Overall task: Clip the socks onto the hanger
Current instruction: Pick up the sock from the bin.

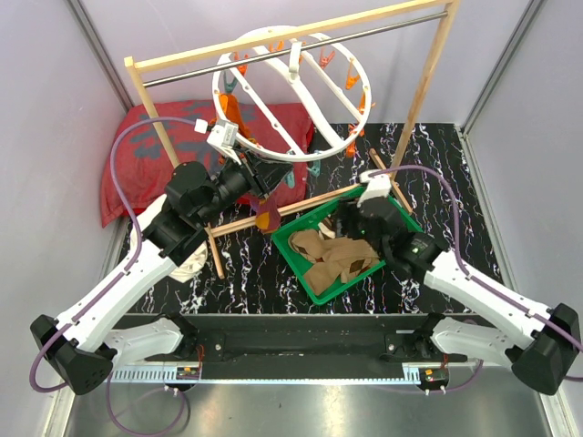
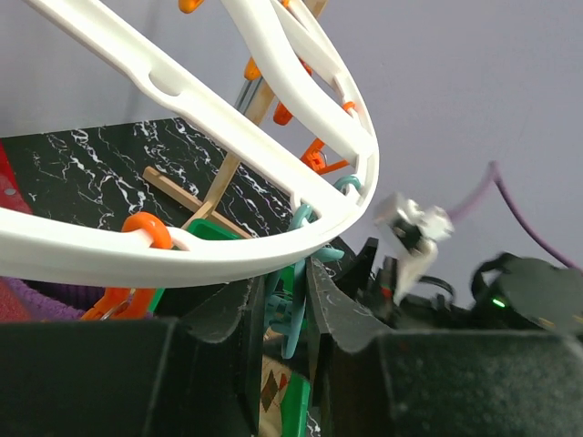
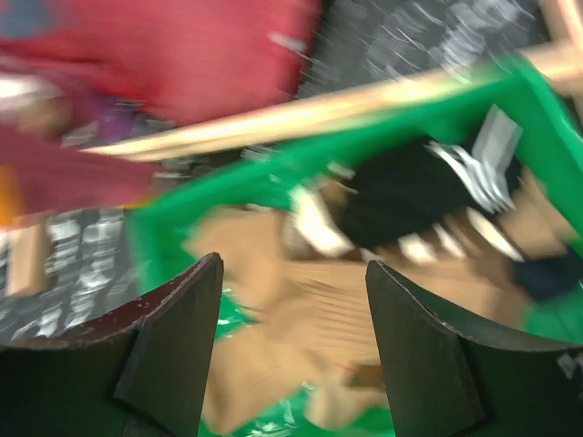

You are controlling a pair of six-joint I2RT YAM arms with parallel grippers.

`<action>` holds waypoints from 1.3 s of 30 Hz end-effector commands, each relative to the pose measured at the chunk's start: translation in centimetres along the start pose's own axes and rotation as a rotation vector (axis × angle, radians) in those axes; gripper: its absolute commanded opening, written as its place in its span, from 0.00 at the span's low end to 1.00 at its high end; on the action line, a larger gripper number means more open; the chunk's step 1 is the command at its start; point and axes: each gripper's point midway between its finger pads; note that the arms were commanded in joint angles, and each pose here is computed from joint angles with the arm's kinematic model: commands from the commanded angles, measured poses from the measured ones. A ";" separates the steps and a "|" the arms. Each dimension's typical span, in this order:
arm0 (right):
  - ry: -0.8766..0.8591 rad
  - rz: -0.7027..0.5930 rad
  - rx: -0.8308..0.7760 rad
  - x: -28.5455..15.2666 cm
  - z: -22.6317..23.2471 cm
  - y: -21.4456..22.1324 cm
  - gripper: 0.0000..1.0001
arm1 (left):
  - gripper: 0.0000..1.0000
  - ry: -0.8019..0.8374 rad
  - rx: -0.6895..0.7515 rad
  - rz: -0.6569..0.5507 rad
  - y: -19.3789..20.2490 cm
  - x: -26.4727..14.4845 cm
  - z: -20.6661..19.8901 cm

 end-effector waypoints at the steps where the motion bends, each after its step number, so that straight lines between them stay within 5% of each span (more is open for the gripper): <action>1: 0.176 0.106 0.187 0.3 -5.5 3.0 0.72 | 0.09 -0.013 0.009 -0.040 -1.7 -0.2 -0.4; 6: 0.279 0.221 0.333 2.2 -9.5 6.0 0.67 | 0.09 -0.018 0.009 -0.043 -1.9 -0.2 -0.4; 21: 0.387 0.476 0.397 5.2 -12.4 14.2 0.47 | 0.10 -0.013 0.009 -0.040 -1.9 0.0 -0.5; 30: 0.313 0.459 0.312 5.6 -11.7 12.2 0.10 | 0.09 -0.014 0.010 -0.038 -1.8 -0.2 -0.5; 39: 0.122 0.467 0.082 6.9 -8.5 7.8 0.09 | 0.09 -0.011 0.010 -0.040 -1.9 -0.2 -0.6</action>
Point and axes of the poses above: each gripper's point midway between its finger pads, its own x axis out along the fingers, its own z axis along the line the jaws close on, y = z × x, and after that the axes turned 1 degree about -x, right-handed
